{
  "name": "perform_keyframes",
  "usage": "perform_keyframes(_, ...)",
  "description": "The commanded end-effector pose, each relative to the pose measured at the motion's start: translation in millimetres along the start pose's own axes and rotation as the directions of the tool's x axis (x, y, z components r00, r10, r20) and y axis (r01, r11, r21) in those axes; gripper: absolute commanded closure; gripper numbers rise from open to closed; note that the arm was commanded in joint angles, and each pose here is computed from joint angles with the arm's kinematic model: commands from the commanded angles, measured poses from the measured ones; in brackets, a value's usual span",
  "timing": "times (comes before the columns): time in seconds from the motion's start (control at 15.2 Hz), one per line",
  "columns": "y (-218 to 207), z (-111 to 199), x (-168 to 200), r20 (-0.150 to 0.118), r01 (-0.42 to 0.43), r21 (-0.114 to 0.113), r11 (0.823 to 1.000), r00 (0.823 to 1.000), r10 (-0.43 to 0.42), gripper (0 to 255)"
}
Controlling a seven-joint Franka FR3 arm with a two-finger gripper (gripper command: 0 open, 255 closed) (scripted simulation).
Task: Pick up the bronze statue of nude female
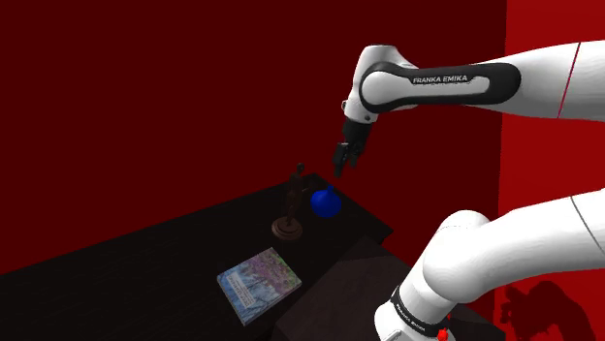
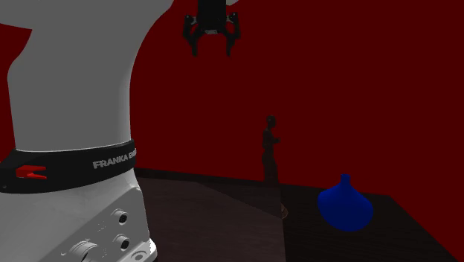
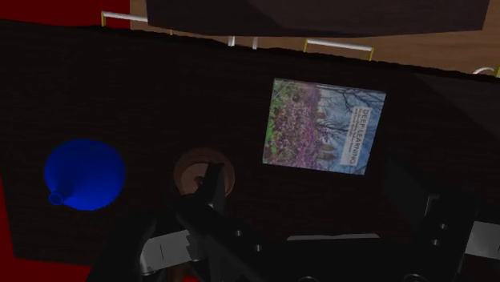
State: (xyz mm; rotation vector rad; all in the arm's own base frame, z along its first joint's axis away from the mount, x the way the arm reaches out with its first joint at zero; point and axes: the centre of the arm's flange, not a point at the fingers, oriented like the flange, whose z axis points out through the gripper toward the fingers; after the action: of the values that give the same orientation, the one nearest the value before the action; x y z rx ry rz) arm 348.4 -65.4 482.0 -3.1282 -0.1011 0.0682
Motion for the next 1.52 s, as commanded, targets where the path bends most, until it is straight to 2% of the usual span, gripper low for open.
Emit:
perform_keyframes(0.0, 19.8, 18.6, 9.2, -0.018, 0.021, 0.01, 1.0, 1.0, -0.021, 0)
perform_keyframes(0.73, 106.6, 108.9, 82.1, -0.108, 0.13, 0.064, 0.989, 0.987, -0.123, 0)
perform_keyframes(1.45, 179.3, 197.0, 171.1, -0.201, 0.242, 0.108, 0.964, 0.955, -0.217, 0)
